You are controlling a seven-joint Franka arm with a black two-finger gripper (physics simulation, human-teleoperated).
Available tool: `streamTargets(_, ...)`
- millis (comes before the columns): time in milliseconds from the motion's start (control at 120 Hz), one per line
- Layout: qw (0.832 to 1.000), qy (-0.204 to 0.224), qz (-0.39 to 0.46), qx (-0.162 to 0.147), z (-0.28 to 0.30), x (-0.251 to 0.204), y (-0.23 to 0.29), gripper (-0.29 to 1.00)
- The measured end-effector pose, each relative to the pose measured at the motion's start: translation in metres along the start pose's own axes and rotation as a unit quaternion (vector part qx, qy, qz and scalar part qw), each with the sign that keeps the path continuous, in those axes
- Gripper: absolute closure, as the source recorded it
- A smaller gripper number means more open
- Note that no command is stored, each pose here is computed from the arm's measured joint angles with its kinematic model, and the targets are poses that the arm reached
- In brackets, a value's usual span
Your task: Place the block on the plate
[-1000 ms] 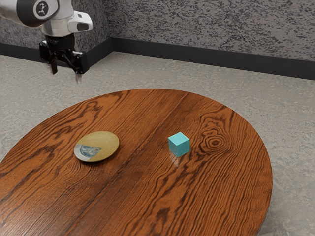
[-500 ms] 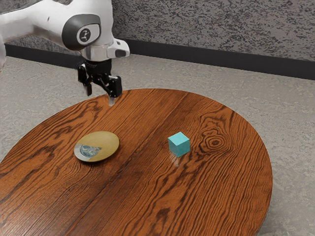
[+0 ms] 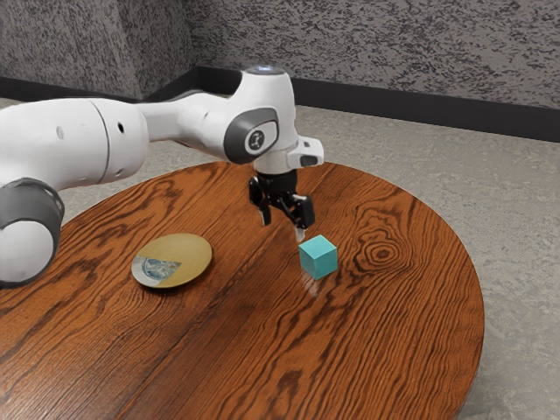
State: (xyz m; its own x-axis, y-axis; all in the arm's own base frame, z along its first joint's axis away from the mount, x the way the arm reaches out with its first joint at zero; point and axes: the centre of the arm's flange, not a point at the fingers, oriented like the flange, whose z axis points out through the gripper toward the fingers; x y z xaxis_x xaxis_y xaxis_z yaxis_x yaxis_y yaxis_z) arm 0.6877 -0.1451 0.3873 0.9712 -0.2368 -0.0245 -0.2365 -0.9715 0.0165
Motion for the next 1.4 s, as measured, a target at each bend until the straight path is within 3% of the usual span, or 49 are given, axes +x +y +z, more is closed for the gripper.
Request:
streamTargets(425,0.999,0.033,0.023,0.000,0.064,0.053,-0.013,0.00)
streamTargets(1400,0.999,0.036,0.026,-0.007,0.106,0.067,-0.003,0.00)
